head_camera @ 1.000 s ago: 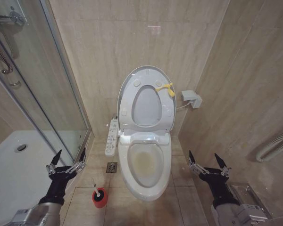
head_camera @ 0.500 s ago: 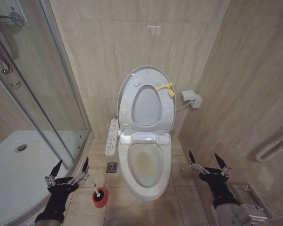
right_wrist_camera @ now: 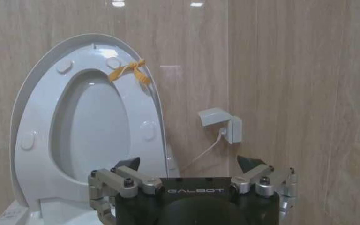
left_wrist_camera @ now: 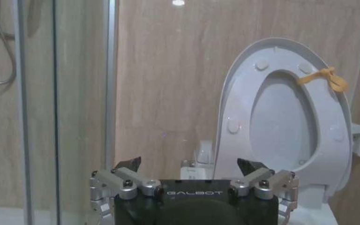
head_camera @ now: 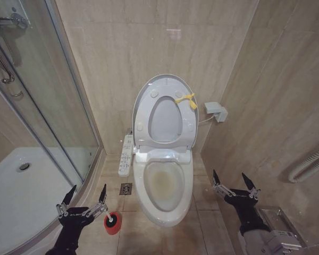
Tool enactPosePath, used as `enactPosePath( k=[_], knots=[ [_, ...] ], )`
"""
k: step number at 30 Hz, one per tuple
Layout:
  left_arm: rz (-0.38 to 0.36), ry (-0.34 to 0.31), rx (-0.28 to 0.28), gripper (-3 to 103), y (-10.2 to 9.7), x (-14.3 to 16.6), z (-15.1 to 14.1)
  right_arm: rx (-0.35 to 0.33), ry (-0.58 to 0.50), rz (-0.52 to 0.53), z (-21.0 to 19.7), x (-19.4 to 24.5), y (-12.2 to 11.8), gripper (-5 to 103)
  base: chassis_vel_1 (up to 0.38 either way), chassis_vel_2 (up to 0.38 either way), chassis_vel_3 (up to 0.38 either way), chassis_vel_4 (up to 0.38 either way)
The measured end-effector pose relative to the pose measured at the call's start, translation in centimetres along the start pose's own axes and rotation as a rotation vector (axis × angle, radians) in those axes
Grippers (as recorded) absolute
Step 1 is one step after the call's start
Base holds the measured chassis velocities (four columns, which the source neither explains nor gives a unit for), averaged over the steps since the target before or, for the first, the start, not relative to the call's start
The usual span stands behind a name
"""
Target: Open the toilet lid, clean the toilet bowl with a toilet brush, close the toilet lid, and flush.
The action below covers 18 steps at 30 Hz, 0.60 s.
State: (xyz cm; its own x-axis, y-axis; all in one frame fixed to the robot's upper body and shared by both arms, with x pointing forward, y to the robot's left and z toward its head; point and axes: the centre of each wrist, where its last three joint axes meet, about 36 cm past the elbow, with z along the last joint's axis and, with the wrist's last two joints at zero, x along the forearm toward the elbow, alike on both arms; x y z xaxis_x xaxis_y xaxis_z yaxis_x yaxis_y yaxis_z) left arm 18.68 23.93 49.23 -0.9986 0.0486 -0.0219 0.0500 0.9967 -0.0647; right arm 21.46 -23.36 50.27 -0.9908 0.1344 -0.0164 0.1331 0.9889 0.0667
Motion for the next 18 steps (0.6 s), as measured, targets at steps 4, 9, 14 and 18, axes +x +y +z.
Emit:
enactPosePath(
  k=[4,9,14,18],
  knots=[
    [0.007,-0.002,-0.024,100,-0.1,0.29,0.17,0.0,0.0,0.0,0.0,0.0,0.0,100,0.0,0.0,0.0,0.0],
    [0.004,-0.013,-0.051,100,0.19,0.34,0.16,0.0,0.0,0.0,0.0,0.0,0.0,100,0.0,0.0,0.0,0.0],
    [-0.001,-0.014,-0.058,100,0.39,0.34,0.14,0.0,0.0,0.0,0.0,0.0,0.0,100,0.0,0.0,0.0,0.0],
    [-0.001,-0.011,-0.061,100,0.42,0.4,0.17,0.0,0.0,0.0,0.0,0.0,0.0,100,0.0,0.0,0.0,0.0]
  ],
)
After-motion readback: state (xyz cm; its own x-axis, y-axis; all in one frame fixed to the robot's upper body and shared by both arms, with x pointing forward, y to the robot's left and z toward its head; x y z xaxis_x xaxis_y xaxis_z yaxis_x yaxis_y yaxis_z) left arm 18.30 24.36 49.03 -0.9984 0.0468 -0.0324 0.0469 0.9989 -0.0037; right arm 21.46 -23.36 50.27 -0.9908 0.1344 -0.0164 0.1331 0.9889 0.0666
